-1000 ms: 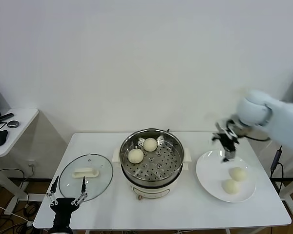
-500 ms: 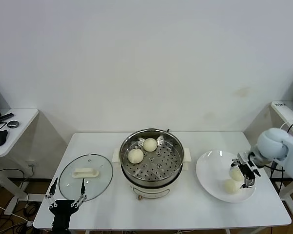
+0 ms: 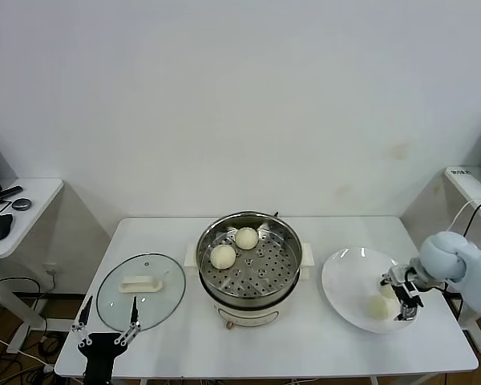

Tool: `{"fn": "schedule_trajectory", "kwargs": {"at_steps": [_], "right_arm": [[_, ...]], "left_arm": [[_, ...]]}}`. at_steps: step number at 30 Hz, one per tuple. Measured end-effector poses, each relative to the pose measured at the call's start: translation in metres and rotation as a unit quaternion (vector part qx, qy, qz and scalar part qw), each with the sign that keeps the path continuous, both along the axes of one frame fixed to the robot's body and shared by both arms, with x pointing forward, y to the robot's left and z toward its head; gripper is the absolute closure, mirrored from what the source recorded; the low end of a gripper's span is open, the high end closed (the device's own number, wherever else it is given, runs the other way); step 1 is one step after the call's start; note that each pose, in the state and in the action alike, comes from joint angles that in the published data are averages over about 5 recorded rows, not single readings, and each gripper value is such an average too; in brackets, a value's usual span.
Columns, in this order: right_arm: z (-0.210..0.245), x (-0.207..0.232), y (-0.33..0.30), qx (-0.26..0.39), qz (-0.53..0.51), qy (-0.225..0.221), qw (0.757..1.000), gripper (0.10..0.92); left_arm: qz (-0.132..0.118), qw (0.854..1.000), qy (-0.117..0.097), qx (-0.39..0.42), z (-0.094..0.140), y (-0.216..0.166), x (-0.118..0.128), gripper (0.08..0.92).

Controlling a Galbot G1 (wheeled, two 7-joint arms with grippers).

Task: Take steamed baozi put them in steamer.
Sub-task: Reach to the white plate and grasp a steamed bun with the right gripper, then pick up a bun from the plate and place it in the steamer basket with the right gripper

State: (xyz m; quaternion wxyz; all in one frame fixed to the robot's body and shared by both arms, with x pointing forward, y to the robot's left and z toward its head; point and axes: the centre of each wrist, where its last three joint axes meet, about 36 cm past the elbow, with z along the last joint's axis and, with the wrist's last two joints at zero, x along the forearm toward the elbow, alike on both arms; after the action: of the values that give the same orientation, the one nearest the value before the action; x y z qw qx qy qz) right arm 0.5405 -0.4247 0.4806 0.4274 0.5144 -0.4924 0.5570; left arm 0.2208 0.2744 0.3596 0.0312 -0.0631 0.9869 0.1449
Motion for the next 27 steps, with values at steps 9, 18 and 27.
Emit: {"fn": "schedule_trajectory", "kwargs": {"at_steps": [9, 18, 27], "right_arm": [[-0.016, -0.001, 0.000, -0.003, -0.010, -0.008, 1.000, 0.314], [-0.021, 0.002, 0.004, -0.006, -0.016, -0.013, 1.000, 0.435], [-0.010, 0.003, 0.005, -0.004, -0.017, -0.021, 1.000, 0.627]], "left_arm": [[0.000, 1.000, -0.002, 0.001, 0.001, -0.001, -0.001, 0.177], [0.000, 1.000, -0.004, 0.002, 0.001, -0.001, -0.001, 0.177], [-0.001, 1.000, -0.006, 0.003, 0.002, -0.001, -0.001, 0.177]]}}
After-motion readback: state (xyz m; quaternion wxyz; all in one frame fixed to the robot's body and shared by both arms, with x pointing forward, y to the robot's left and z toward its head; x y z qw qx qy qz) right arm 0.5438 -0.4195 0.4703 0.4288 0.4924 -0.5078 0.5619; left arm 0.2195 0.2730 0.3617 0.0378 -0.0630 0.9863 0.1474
